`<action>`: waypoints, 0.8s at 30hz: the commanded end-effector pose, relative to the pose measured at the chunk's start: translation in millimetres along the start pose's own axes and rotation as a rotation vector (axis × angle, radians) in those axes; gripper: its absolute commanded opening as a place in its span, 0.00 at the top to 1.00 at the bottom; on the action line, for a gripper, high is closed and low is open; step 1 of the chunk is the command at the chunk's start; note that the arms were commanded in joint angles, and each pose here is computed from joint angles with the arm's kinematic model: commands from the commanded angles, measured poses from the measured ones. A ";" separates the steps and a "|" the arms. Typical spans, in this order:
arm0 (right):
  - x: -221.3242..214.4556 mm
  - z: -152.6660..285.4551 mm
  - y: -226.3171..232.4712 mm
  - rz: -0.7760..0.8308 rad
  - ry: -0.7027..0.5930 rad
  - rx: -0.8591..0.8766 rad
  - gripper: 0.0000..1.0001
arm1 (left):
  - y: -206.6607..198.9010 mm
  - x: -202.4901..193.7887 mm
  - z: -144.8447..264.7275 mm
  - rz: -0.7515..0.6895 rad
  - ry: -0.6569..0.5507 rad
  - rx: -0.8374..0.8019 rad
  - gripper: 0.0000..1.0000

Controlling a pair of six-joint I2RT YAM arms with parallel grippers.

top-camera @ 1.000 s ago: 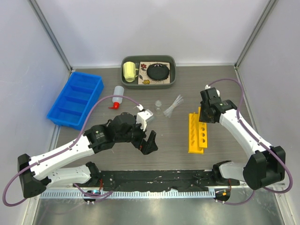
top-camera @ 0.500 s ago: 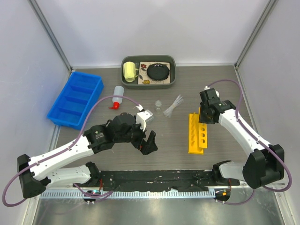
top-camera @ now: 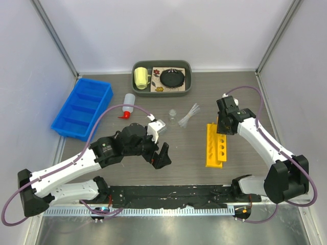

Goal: Organize the chemistry lab equipment

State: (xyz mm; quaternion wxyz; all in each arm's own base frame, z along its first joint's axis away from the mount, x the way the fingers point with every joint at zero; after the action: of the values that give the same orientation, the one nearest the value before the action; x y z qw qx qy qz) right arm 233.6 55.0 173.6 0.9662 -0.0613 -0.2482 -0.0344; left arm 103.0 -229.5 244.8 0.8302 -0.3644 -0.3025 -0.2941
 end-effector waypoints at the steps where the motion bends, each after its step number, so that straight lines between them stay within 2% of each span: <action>1: 11.2 4.9 1.3 -0.007 -0.038 -0.031 0.86 | -5.3 7.0 5.0 -0.003 -0.048 -0.035 0.00; 8: 13.2 5.6 6.0 0.010 -0.043 -0.042 0.81 | -5.6 7.0 5.4 -0.002 -0.048 -0.037 0.00; 13: 15.6 10.5 8.6 0.005 -0.056 -0.034 0.64 | -6.2 7.7 6.4 -0.004 -0.052 -0.041 0.00; 16: 18.2 18.1 10.5 0.012 -0.065 -0.025 0.57 | -6.1 7.8 6.1 -0.003 -0.054 -0.040 0.00; 18: 21.0 24.1 11.4 0.018 -0.080 -0.026 0.47 | -5.6 6.8 4.9 -0.001 -0.049 -0.039 0.00; 20: 23.4 33.4 11.4 0.016 -0.088 -0.021 0.45 | -6.3 7.4 5.9 0.000 -0.053 -0.043 0.00; 24: 29.3 58.6 9.1 0.015 -0.138 -0.032 0.35 | -5.6 7.2 7.5 0.000 -0.057 -0.037 0.00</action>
State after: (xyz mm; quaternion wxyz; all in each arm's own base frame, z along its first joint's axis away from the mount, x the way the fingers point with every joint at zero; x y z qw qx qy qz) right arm 235.8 71.3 197.7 0.9617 -0.0774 -0.2625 -0.0124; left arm 102.2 -228.5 246.9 0.8281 -0.3674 -0.3051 -0.2937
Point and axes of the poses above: each gripper's point midway between its finger pads, its own z axis back along the fingers, its own y axis along the line the jaws close on, x = y × z, the point moved 7 cm from there along z, back along the fingers, and after that the axes turned 5 degrees about z, right-handed, at the moved point
